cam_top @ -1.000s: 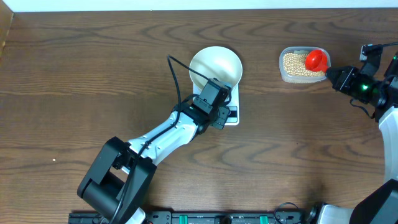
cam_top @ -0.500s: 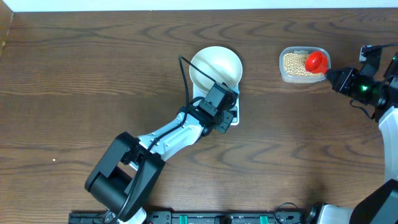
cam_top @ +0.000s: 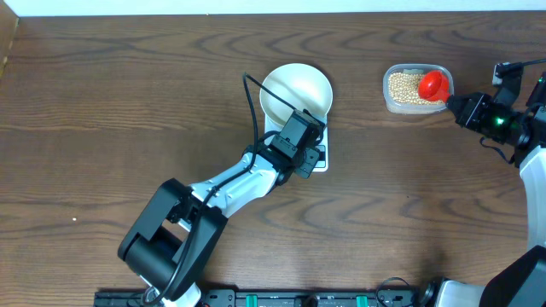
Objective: Scoop item into bowl and weigh 50g on scale
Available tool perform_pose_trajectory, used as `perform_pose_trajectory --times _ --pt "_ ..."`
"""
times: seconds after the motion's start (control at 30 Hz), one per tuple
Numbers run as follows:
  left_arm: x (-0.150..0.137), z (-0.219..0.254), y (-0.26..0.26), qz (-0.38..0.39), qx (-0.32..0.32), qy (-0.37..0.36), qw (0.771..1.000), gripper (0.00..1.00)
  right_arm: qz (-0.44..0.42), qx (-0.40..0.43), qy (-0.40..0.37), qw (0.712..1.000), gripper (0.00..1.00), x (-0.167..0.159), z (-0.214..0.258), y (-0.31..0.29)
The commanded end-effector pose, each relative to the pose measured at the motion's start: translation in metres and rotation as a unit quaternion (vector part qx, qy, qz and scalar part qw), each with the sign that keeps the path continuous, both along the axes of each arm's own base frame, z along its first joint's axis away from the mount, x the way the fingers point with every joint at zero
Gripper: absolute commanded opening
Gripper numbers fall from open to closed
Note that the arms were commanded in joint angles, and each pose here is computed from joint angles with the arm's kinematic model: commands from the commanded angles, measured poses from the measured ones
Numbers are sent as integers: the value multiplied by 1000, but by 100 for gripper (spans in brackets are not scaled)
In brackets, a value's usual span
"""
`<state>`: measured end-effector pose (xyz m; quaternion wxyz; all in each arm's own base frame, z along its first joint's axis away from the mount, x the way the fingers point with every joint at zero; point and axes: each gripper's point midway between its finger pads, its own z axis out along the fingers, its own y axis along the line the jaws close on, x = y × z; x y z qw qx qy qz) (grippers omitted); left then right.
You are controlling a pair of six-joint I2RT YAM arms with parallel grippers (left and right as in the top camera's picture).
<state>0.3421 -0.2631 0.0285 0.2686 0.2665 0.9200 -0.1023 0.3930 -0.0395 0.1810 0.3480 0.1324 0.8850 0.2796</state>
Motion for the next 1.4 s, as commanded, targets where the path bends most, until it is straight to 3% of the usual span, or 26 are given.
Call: perform_pose_trajectory --times 0.0,0.4,0.8,1.37 --pt "-1 -21 9 8 21 16 1000 7 7 -12 -16 1000 1 1 10 -1" --pt "0 -27 18 31 23 33 999 7 9 -14 -17 1000 1 1 10 -1" --pt "7 11 13 31 -6 -4 1000 8 8 -16 -17 1000 1 1 10 -1" --pt "-2 -7 18 29 15 23 999 7 2 -22 -14 1000 1 2 8 -4"
